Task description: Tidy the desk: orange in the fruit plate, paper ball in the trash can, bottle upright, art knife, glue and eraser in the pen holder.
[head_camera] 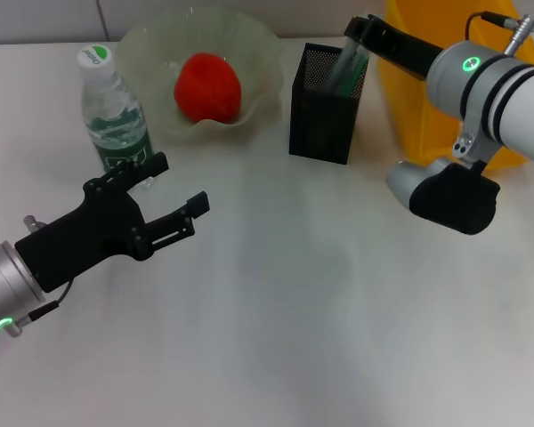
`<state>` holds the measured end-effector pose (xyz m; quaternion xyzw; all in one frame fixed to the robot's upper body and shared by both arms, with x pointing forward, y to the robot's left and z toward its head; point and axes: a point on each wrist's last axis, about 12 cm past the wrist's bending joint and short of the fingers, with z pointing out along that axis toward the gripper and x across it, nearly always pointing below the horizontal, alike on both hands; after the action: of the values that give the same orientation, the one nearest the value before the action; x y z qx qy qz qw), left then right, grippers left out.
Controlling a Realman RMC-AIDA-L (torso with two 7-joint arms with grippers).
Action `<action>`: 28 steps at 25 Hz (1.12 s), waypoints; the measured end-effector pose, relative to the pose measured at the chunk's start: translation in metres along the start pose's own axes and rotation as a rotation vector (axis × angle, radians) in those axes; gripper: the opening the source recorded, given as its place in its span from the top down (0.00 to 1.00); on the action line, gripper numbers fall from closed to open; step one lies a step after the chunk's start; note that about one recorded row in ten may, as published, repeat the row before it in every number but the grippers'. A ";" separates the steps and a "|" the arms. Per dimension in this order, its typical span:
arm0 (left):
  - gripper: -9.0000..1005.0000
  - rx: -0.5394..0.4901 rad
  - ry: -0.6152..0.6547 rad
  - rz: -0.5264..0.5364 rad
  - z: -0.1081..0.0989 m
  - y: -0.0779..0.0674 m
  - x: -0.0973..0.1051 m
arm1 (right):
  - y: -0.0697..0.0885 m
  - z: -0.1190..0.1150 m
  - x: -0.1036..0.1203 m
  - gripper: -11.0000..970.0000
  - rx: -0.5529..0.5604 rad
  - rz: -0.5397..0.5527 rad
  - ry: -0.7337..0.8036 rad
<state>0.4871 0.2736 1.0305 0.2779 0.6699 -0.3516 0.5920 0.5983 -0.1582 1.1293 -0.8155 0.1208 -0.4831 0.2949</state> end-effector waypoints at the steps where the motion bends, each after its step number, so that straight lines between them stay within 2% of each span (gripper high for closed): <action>1: 0.14 0.000 -0.002 0.000 0.000 0.000 0.000 | 0.000 0.000 0.000 0.70 0.000 0.000 0.000; 4: 0.14 0.000 -0.008 -0.005 0.000 -0.001 0.001 | 0.003 0.000 -0.002 0.69 0.005 -0.015 0.009; 8: 0.14 0.000 -0.009 -0.006 0.000 -0.002 0.001 | 0.004 -0.001 -0.002 0.53 0.035 -0.010 0.037; 14: 0.14 0.001 -0.012 -0.020 0.001 -0.003 0.002 | -0.006 -0.010 0.007 0.37 0.150 0.100 0.139; 15: 0.14 0.004 -0.015 -0.033 0.001 -0.004 0.002 | -0.011 -0.013 0.012 0.37 0.187 0.162 0.166; 16: 0.14 0.004 -0.015 -0.033 0.001 -0.004 0.002 | -0.011 -0.013 0.012 0.37 0.187 0.162 0.166; 23: 0.14 0.021 -0.040 -0.055 0.000 -0.007 0.000 | -0.033 -0.027 0.040 0.37 0.384 0.516 0.316; 24: 0.14 0.023 -0.044 -0.056 -0.001 -0.007 0.000 | -0.036 -0.030 0.044 0.37 0.412 0.583 0.332; 25: 0.14 0.026 -0.050 -0.056 -0.001 -0.007 -0.001 | -0.040 -0.034 0.050 0.37 0.459 0.717 0.355; 26: 0.14 0.028 -0.053 -0.055 -0.002 -0.007 -0.001 | -0.040 -0.034 0.050 0.37 0.459 0.717 0.355; 28: 0.14 0.032 -0.058 -0.052 -0.003 -0.008 -0.002 | -0.045 -0.038 0.056 0.37 0.516 0.887 0.378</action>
<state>0.4795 0.2718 1.0338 0.2595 0.6539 -0.3855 0.5971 0.5894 -0.1630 1.2098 -0.4866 0.3816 -0.4644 0.6339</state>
